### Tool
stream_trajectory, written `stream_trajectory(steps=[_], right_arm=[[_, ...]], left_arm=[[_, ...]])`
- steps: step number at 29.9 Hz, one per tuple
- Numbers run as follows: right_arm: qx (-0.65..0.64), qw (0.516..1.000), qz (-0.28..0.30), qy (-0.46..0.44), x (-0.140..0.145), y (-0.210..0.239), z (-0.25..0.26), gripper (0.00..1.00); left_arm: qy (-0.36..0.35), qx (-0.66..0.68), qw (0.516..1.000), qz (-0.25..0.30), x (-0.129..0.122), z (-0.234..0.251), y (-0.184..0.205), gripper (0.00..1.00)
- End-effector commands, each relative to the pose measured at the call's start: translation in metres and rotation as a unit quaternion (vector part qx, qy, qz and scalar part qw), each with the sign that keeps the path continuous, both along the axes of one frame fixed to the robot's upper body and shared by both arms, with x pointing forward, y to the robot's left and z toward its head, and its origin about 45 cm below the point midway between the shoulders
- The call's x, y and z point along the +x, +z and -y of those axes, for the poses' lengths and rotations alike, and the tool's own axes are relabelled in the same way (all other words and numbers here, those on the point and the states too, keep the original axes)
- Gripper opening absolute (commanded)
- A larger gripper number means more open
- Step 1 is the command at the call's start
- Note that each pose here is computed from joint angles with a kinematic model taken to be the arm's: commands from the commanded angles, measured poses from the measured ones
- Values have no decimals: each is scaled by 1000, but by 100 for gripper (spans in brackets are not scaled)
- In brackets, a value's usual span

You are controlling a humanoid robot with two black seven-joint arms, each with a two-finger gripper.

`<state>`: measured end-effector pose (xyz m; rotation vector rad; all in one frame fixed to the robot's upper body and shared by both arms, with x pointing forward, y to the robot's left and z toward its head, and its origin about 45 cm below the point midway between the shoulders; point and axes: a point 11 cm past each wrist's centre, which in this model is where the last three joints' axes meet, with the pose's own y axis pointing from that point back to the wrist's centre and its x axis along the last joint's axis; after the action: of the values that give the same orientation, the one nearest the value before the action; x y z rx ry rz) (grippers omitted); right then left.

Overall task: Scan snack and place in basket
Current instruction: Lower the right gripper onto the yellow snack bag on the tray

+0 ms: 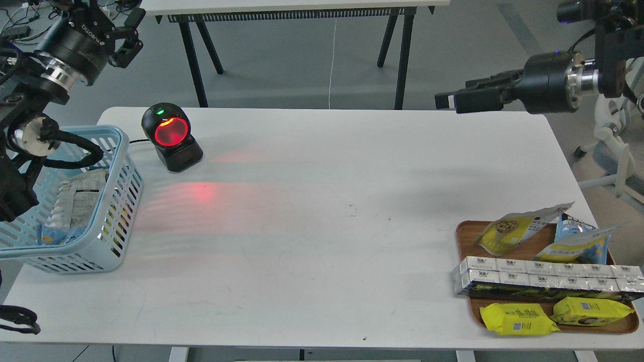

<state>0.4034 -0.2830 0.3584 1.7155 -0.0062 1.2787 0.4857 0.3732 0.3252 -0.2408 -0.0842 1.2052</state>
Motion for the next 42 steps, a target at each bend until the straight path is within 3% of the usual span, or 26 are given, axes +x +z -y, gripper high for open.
stream_trajectory(steps=[1,4,14,22,28,34,37,41,42], right_arm=[[-144,986,62,62,-14,-5,8,97],[-181,976,73,95,-28,-10,6,96],[-204,971,6,122,-80,-45,24,96],[-214,969,-36,115,-92,-70,38,96],[-223,970,-51,84,-84,-81,56,95],[-224,969,-72,74,-88,-95,65,90],[-230,968,-84,58,-82,-106,75,85],[-235,967,-88,46,-77,-111,81,55],[-234,967,-88,47,-77,-111,81,44]], left_arm=[[0,1,1000,-1,0,0,-1,100],[-1,1,1000,-2,0,0,-1,100],[-2,5,1000,-7,-1,1,-6,100],[-11,0,1000,-13,0,12,-13,100],[-9,0,1000,-14,0,11,-14,100],[-7,1,1000,-14,0,9,-14,100],[-8,1,1000,-15,-1,10,-15,100],[-8,0,1000,-16,-1,10,-16,100],[-8,0,1000,-16,-1,10,-16,100]])
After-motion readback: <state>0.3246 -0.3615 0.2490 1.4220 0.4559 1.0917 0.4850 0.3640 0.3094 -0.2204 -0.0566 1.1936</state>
